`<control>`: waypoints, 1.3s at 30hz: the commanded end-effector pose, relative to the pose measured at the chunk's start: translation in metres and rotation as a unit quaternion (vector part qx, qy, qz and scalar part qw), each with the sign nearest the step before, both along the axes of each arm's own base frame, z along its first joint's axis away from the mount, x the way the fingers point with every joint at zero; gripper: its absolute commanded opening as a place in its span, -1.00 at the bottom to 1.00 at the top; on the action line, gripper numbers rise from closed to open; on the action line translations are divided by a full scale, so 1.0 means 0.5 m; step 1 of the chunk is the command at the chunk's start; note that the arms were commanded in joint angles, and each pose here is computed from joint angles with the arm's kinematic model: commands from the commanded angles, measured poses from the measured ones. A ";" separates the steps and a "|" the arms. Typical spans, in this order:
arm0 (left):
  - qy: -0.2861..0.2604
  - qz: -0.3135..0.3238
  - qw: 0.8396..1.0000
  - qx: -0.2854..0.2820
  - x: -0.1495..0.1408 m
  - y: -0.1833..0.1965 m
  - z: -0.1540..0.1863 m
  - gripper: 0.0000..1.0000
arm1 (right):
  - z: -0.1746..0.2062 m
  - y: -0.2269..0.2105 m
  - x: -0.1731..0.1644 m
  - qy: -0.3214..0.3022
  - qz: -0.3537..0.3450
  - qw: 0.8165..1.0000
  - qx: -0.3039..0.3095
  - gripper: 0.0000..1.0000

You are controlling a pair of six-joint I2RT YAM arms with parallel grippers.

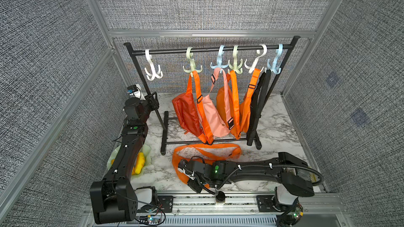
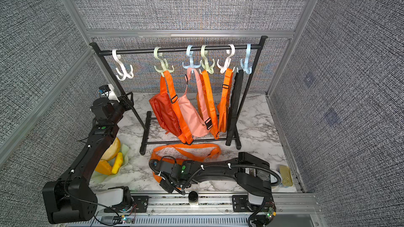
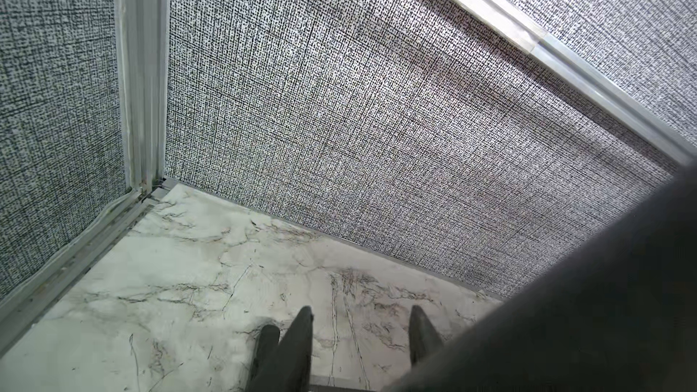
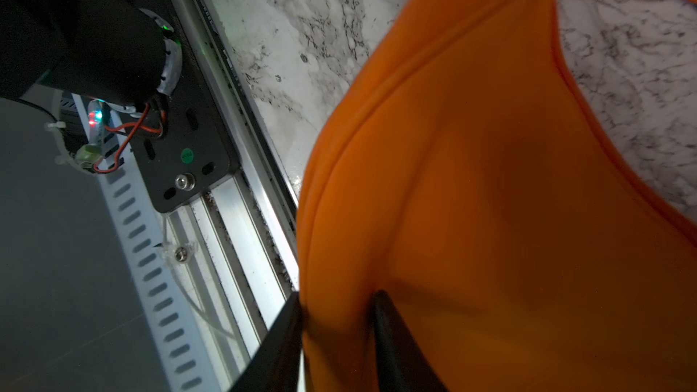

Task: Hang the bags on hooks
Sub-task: Adjust the bag at the center of the board, then adjust the clothesline at the center of the board, then pick up the bag from the center of the board.

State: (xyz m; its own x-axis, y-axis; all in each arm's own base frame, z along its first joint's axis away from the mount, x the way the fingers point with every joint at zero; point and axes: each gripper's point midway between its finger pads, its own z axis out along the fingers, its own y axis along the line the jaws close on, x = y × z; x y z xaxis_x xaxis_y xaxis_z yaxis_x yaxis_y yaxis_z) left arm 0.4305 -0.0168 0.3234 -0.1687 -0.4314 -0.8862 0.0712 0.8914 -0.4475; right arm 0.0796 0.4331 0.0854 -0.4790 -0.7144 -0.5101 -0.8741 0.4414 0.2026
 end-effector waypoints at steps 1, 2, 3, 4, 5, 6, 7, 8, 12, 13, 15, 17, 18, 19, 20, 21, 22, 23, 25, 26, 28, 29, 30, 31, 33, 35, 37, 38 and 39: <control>-0.020 0.007 1.000 0.009 0.001 0.006 0.017 -0.27 | 0.029 0.007 0.007 0.000 -0.012 1.000 0.022 -0.16; -0.020 0.006 1.000 0.012 0.001 0.005 0.017 -0.30 | 0.037 0.001 0.013 -0.003 -0.016 1.000 0.024 -0.15; -0.021 0.008 1.000 0.013 0.001 0.007 0.018 -0.32 | 0.043 -0.004 0.017 -0.006 -0.018 0.999 0.026 -0.14; -0.020 0.010 1.000 0.014 0.002 0.008 0.016 -0.36 | 0.050 -0.009 0.022 -0.009 -0.023 0.999 0.029 -0.14; -0.019 0.010 1.000 0.016 0.002 0.009 0.015 -0.39 | 0.057 -0.015 0.027 -0.012 -0.025 0.999 0.032 -0.14; -0.017 0.012 1.000 0.018 0.002 0.010 0.013 -0.41 | 0.064 -0.021 0.030 -0.013 -0.028 0.999 0.034 -0.14; -0.015 0.015 1.000 0.018 0.002 0.012 0.013 -0.44 | 0.071 -0.027 0.034 -0.016 -0.033 0.999 0.037 -0.14; -0.012 0.017 1.000 0.020 0.000 0.014 0.012 -0.47 | 0.077 -0.034 0.039 -0.019 -0.037 0.998 0.040 -0.13; -0.025 0.016 0.999 0.022 -0.020 0.013 0.022 -0.51 | 0.086 -0.073 0.074 -0.036 -0.066 0.996 0.036 -0.08; -0.027 0.018 0.999 0.021 -0.027 0.014 0.023 -0.51 | 0.085 -0.086 0.089 -0.038 -0.078 0.996 0.034 -0.07; -0.028 0.020 0.999 0.025 -0.038 0.015 0.026 -0.51 | 0.084 -0.112 0.115 -0.040 -0.096 0.994 0.027 -0.03; -0.023 0.026 0.999 0.031 -0.048 0.019 0.023 -0.51 | 0.084 -0.138 0.141 -0.048 -0.111 0.993 0.017 -0.01; -0.025 0.026 0.999 0.032 -0.053 0.019 0.023 -0.51 | 0.084 -0.147 0.150 -0.052 -0.115 0.992 0.012 0.00; -0.024 0.028 0.999 0.032 -0.058 0.020 0.018 -0.51 | 0.083 -0.156 0.161 -0.055 -0.118 0.991 0.007 0.06; -0.023 0.028 0.999 0.032 -0.061 0.020 0.015 -0.50 | 0.080 -0.162 0.172 -0.059 -0.121 0.991 0.002 0.13; -0.022 0.029 0.999 0.033 -0.064 0.021 0.014 -0.50 | 0.076 -0.166 0.181 -0.060 -0.121 0.991 -0.004 0.20; -0.021 0.029 0.999 0.032 -0.066 0.020 0.011 -0.50 | 0.071 -0.168 0.192 -0.062 -0.122 0.991 -0.009 0.25; -0.021 0.028 0.999 0.031 -0.068 0.020 0.012 -0.50 | 0.061 -0.171 0.202 -0.059 -0.121 0.991 -0.017 0.29; -0.019 0.026 0.999 0.029 -0.074 0.018 0.011 -0.48 | 0.038 -0.175 0.216 -0.055 -0.112 0.991 -0.041 0.31; -0.019 0.025 0.999 0.028 -0.077 0.017 0.012 -0.43 | 0.028 -0.175 0.223 -0.054 -0.107 0.991 -0.052 0.32; -0.013 0.029 0.999 0.027 -0.080 0.020 0.009 -0.04 | 0.012 -0.171 0.235 -0.052 -0.096 0.992 -0.070 0.34; -0.008 0.031 0.999 0.028 -0.080 0.022 0.006 0.24 | 0.007 -0.168 0.241 -0.052 -0.089 0.992 -0.077 0.35; 0.001 0.033 0.999 0.029 -0.080 0.023 0.001 0.45 | 0.004 -0.164 0.244 -0.052 -0.083 0.992 -0.081 0.35; 0.010 0.037 0.999 0.030 -0.082 0.026 -0.003 0.58 | 0.001 -0.160 0.248 -0.054 -0.073 0.992 -0.087 0.36; 0.028 0.045 0.998 0.031 -0.089 0.032 -0.012 0.69 | -0.006 -0.156 0.257 -0.064 -0.061 0.991 -0.102 0.39; 0.030 0.045 0.998 0.031 -0.108 0.031 -0.006 0.72 | -0.020 -0.159 0.267 -0.073 -0.045 0.988 -0.126 0.43; 0.026 0.045 0.998 0.025 -0.132 0.030 0.005 0.75 | -0.035 -0.166 0.274 -0.079 -0.031 0.985 -0.148 0.50; 0.022 0.042 0.999 0.024 -0.146 0.027 0.013 0.76 | -0.043 -0.171 0.278 -0.079 -0.023 0.984 -0.160 0.52; 0.020 0.040 0.999 0.022 -0.158 0.025 0.019 0.76 | -0.049 -0.174 0.280 -0.078 -0.017 0.982 -0.169 0.54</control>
